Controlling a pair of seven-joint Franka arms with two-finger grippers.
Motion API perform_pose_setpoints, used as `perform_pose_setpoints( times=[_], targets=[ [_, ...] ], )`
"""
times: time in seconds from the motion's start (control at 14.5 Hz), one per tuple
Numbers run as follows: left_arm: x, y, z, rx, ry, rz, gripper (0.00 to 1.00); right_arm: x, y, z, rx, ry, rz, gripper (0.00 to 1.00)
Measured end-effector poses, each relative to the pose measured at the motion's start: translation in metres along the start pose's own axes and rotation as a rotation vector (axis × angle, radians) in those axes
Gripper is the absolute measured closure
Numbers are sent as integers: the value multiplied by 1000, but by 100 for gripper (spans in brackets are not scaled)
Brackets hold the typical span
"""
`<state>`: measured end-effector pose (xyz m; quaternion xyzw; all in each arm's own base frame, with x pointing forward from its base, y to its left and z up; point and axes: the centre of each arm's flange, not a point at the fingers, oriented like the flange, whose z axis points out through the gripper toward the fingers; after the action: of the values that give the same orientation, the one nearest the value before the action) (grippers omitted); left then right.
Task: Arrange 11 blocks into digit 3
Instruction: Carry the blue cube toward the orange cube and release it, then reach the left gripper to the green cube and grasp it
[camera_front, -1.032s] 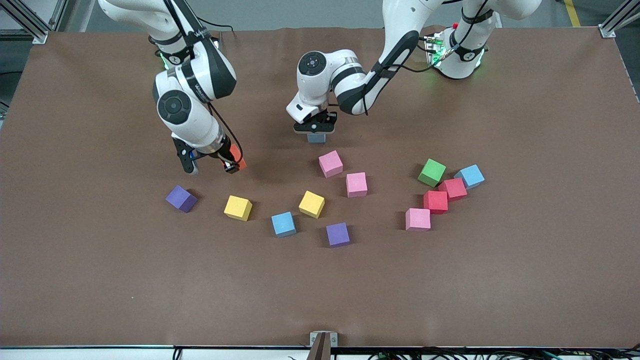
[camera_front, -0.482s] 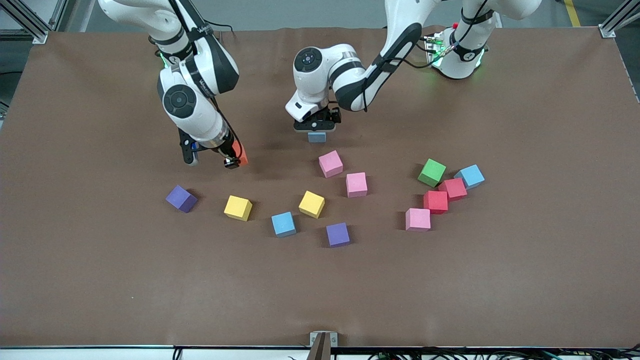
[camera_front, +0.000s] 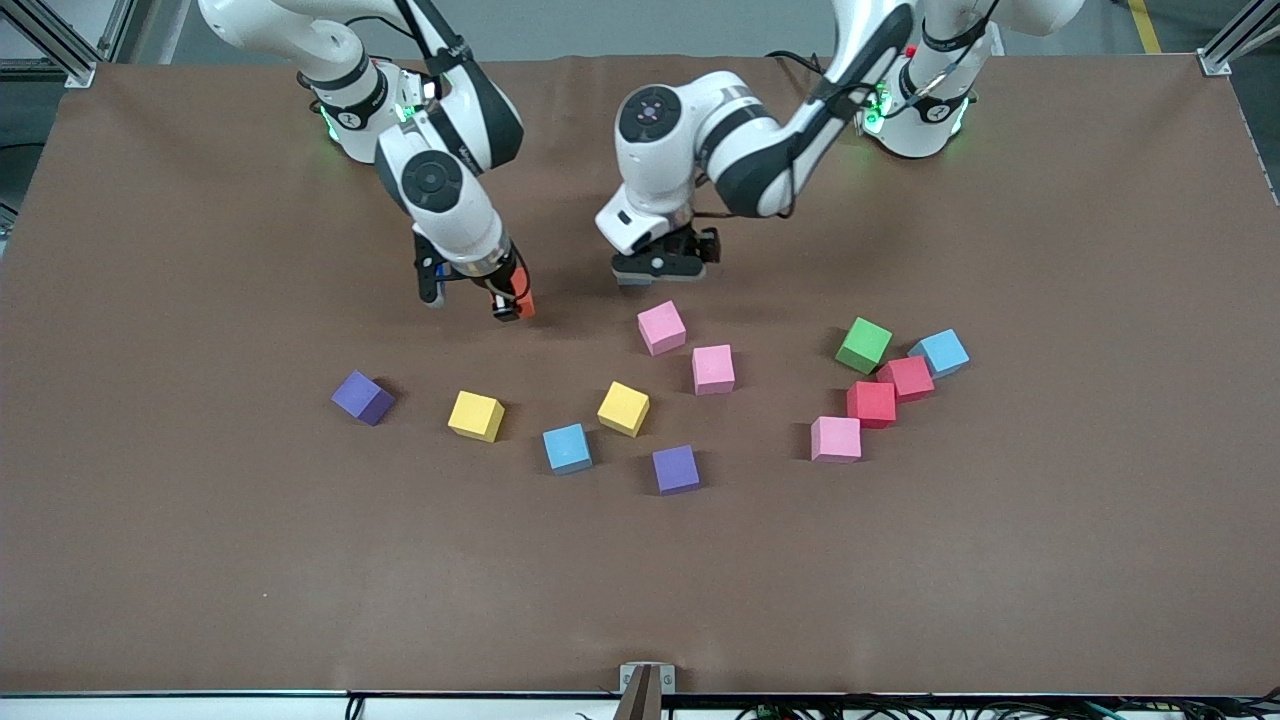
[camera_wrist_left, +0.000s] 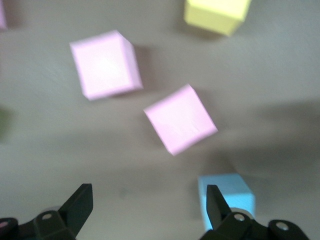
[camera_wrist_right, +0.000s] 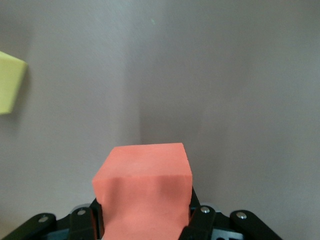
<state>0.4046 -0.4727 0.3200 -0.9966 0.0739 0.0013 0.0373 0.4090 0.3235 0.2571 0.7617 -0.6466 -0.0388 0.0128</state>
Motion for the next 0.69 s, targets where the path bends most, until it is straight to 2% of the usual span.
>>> perform_pose_setpoints(
  times=[0.21, 0.48, 0.69],
  targets=[
    [33, -63, 5, 19, -18, 95, 0, -29, 13, 22, 19, 4, 30, 40],
    [48, -143, 33, 38, -69, 208, 0, -47, 22, 36, 57, -11, 68, 40],
    [45, -186, 49, 19, -39, 287, 0, -46, 30, 44, 87, -49, 107, 40]
  ],
)
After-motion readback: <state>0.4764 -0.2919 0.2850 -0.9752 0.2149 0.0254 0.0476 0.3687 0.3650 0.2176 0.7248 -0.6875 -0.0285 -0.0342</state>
